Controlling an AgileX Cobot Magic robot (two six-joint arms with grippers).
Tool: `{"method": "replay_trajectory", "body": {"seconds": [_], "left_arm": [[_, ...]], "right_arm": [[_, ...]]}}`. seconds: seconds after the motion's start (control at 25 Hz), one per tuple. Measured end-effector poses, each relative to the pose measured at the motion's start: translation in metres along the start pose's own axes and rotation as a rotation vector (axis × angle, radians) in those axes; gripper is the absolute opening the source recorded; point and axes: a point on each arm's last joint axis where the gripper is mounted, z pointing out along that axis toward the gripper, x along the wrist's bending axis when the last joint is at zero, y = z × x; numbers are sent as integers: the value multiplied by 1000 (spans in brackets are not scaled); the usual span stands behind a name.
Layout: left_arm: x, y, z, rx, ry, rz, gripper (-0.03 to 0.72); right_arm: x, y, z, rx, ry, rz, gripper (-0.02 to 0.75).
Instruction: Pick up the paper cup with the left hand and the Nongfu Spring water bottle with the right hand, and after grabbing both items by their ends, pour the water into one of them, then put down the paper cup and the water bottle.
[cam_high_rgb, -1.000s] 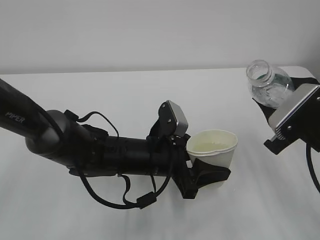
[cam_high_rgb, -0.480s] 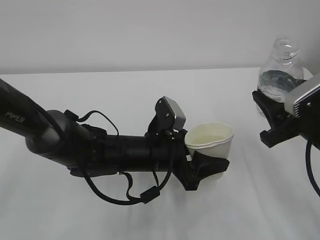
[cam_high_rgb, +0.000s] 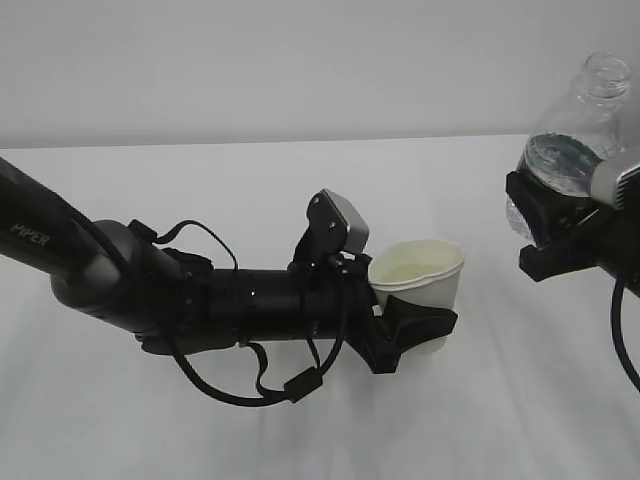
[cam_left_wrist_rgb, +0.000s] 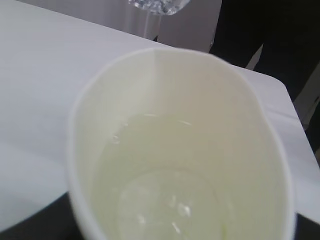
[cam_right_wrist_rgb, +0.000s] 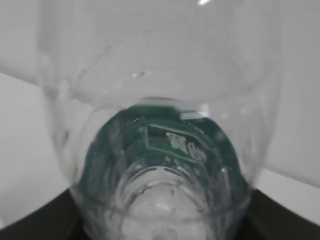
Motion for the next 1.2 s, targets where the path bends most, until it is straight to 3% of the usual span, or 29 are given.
{"method": "replay_trajectory", "body": {"seconds": [0.44, 0.92, 1.2], "left_arm": [[3, 2, 0, -24, 36, -30, 428], [7, 4, -1, -51, 75, -62, 428], [12, 6, -2, -66, 101, -79, 428]], "right_arm": [[0, -2, 0, 5, -3, 161, 418], [6, -32, 6, 122, 1, 231, 418], [1, -46, 9, 180, -90, 270, 417]]}}
